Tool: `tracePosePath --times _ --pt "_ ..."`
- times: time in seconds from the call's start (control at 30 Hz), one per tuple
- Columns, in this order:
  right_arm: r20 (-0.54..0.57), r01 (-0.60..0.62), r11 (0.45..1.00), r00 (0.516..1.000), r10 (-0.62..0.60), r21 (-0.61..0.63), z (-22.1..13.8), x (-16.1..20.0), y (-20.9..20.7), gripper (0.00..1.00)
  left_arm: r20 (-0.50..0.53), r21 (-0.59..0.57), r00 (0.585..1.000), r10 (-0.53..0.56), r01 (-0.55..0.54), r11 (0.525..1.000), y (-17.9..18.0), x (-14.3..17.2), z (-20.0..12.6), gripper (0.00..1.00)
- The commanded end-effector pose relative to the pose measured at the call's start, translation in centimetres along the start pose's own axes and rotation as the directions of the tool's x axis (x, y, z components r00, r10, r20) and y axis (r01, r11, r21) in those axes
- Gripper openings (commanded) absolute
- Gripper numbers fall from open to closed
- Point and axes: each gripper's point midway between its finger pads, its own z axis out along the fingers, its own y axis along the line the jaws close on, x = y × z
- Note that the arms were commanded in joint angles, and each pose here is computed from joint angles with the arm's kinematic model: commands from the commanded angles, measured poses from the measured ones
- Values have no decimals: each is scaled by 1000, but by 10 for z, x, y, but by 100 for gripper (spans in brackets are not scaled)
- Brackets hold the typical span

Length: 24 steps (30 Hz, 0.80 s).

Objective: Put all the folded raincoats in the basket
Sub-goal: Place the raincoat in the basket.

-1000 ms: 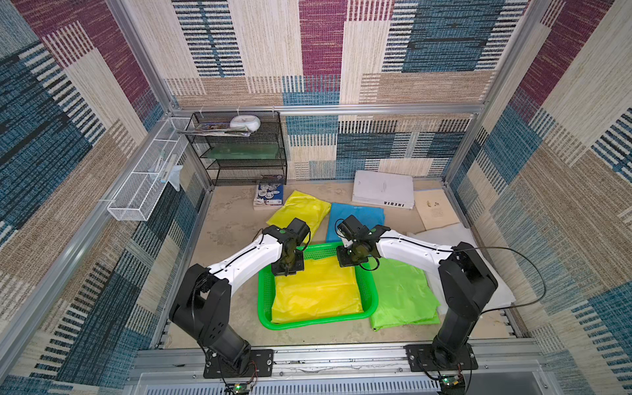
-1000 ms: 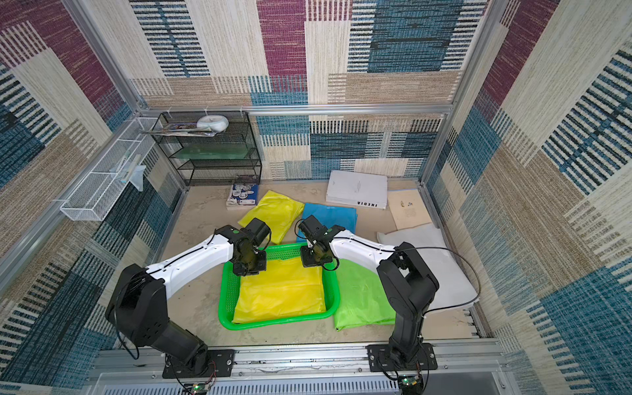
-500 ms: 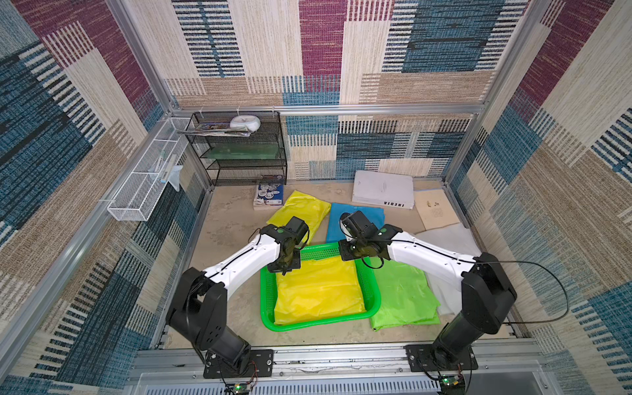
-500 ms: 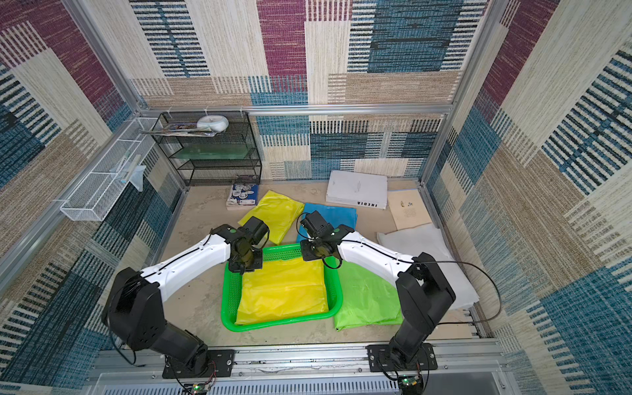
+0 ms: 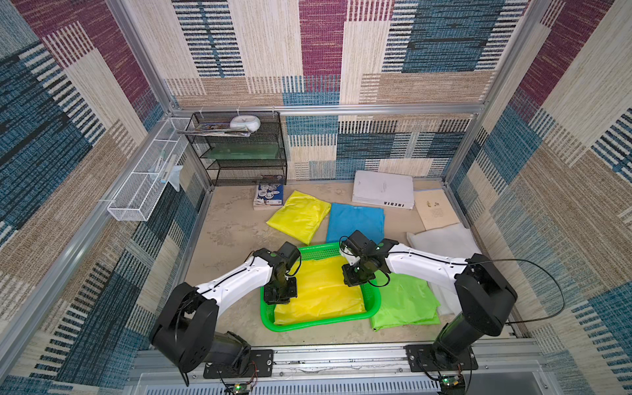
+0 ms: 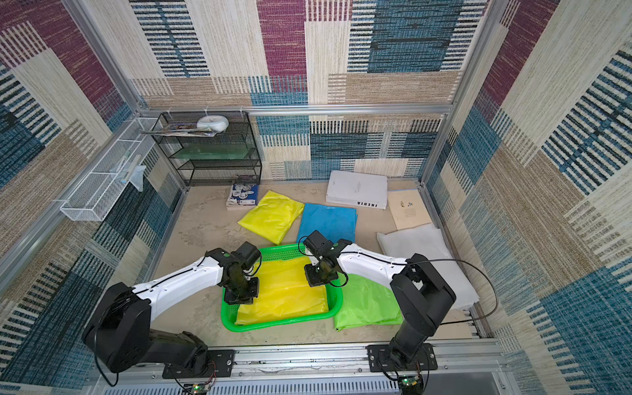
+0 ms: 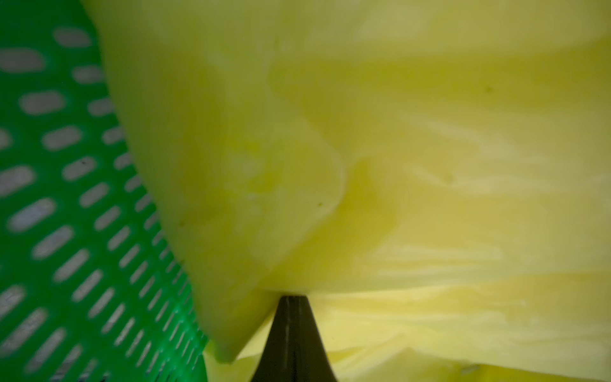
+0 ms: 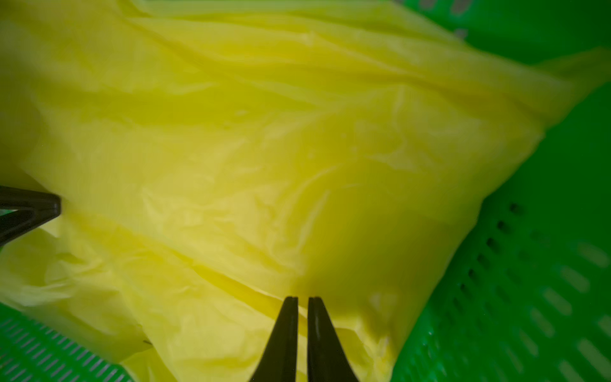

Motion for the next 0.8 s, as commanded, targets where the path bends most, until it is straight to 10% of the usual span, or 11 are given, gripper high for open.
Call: tracePosePath --times 0.0,0.13,0.3,0.77 --pt "18 -11 994 1000 9 110 -10 -2 -17 15 12 -33 1000 -3 3 999 4 -4 -4 0" --pt "145 15 998 989 -7 -58 -52 -18 19 16 102 -1 993 52 -52 999 -3 -10 -46 0" --pt "46 49 982 998 -41 -184 -64 12 41 17 59 213 995 87 -97 972 -37 11 -68 1" --pt "-138 33 996 989 -44 -82 -23 70 15 16 -59 155 998 -9 18 988 -14 43 -19 0"
